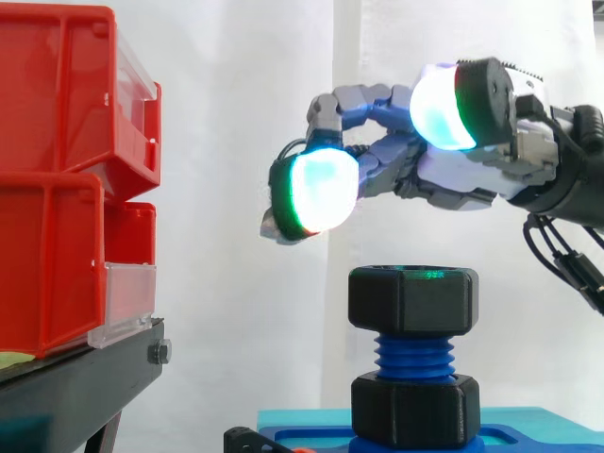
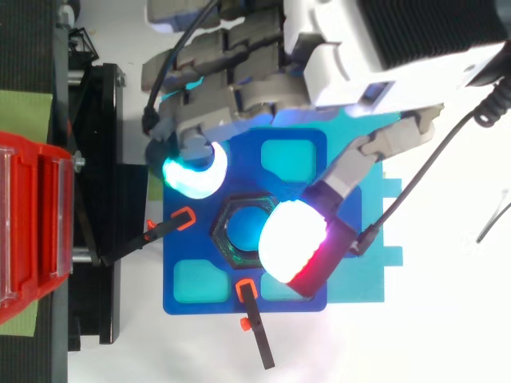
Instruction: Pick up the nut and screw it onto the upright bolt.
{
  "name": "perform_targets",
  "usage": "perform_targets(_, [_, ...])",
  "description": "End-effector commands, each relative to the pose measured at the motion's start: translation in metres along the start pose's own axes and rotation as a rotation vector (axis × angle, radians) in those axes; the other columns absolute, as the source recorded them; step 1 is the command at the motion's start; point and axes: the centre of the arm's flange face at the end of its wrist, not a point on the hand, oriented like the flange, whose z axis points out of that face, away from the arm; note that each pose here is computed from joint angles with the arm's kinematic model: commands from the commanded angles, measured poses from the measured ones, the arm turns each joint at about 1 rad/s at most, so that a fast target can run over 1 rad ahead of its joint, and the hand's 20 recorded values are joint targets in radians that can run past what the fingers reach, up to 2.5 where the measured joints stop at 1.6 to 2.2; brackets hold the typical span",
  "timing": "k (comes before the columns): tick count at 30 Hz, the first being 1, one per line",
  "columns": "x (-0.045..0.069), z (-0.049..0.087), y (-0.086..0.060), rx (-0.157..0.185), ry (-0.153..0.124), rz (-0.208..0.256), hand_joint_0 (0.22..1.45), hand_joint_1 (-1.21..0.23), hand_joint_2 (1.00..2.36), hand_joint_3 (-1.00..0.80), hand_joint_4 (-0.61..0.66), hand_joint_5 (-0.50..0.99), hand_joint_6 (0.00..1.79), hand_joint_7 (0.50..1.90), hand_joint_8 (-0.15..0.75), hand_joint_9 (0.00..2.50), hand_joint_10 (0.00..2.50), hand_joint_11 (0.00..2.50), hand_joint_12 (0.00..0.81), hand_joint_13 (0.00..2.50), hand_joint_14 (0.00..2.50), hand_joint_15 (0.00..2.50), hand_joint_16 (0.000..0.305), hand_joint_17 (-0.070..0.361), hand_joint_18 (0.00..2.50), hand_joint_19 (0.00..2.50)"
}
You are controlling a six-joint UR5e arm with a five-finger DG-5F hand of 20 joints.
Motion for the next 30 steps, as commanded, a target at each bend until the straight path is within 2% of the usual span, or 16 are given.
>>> perform_targets(1, [0.011,0.003,0.002,-0.004,0.008,0.006,0.46,-0.23,1.00,-0.50,0.24,-0.16,0.50,0.90,0.259,0.58,0.00,0.00,0.307,0.54,0.00,0.00,0.032,0.071,0.24,0.00])
perform_targets(2, [0.013,0.003,0.002,-0.004,0.011,0.009,0.46,-0.23,1.00,-0.50,0.21,-0.18,0.50,0.81,0.253,0.53,0.00,0.00,0.306,0.52,0.00,0.00,0.032,0.072,0.23,0.00])
perform_targets(5, [0.016,0.003,0.005,-0.005,0.020,0.015,0.46,-0.22,1.00,-0.50,0.17,-0.20,0.50,0.70,0.241,0.46,0.00,0.00,0.307,0.46,0.00,0.00,0.033,0.074,0.16,0.00])
perform_targets(8, [0.029,-0.002,0.006,-0.001,0.042,0.030,0.45,-0.21,1.00,-0.50,0.15,-0.22,0.50,0.66,0.233,0.41,0.00,0.00,0.313,0.40,0.00,0.00,0.033,0.075,0.09,0.00])
perform_targets(14, [0.043,-0.010,0.006,0.004,0.063,0.055,0.45,-0.21,1.00,-0.50,0.16,-0.21,0.50,0.71,0.242,0.37,0.00,0.00,0.310,0.38,0.00,0.00,0.031,0.070,0.06,0.00])
perform_targets(19, [0.044,-0.009,0.007,-0.001,0.064,0.087,0.45,-0.21,1.00,-0.50,0.18,-0.20,0.50,0.74,0.249,0.39,0.00,0.00,0.297,0.38,0.00,0.00,0.029,0.064,0.05,0.00])
perform_targets(24, [0.043,-0.009,0.007,0.000,0.064,0.098,0.46,-0.21,1.00,-0.50,0.20,-0.20,0.50,0.78,0.255,0.40,0.00,0.00,0.292,0.40,0.00,0.00,0.027,0.061,0.06,0.00])
perform_targets(30, [0.044,-0.009,0.008,-0.004,0.063,0.109,0.46,-0.22,1.00,-0.50,0.24,-0.18,0.50,0.91,0.271,0.45,0.00,0.00,0.281,0.42,0.00,0.00,0.025,0.056,0.08,0.00])
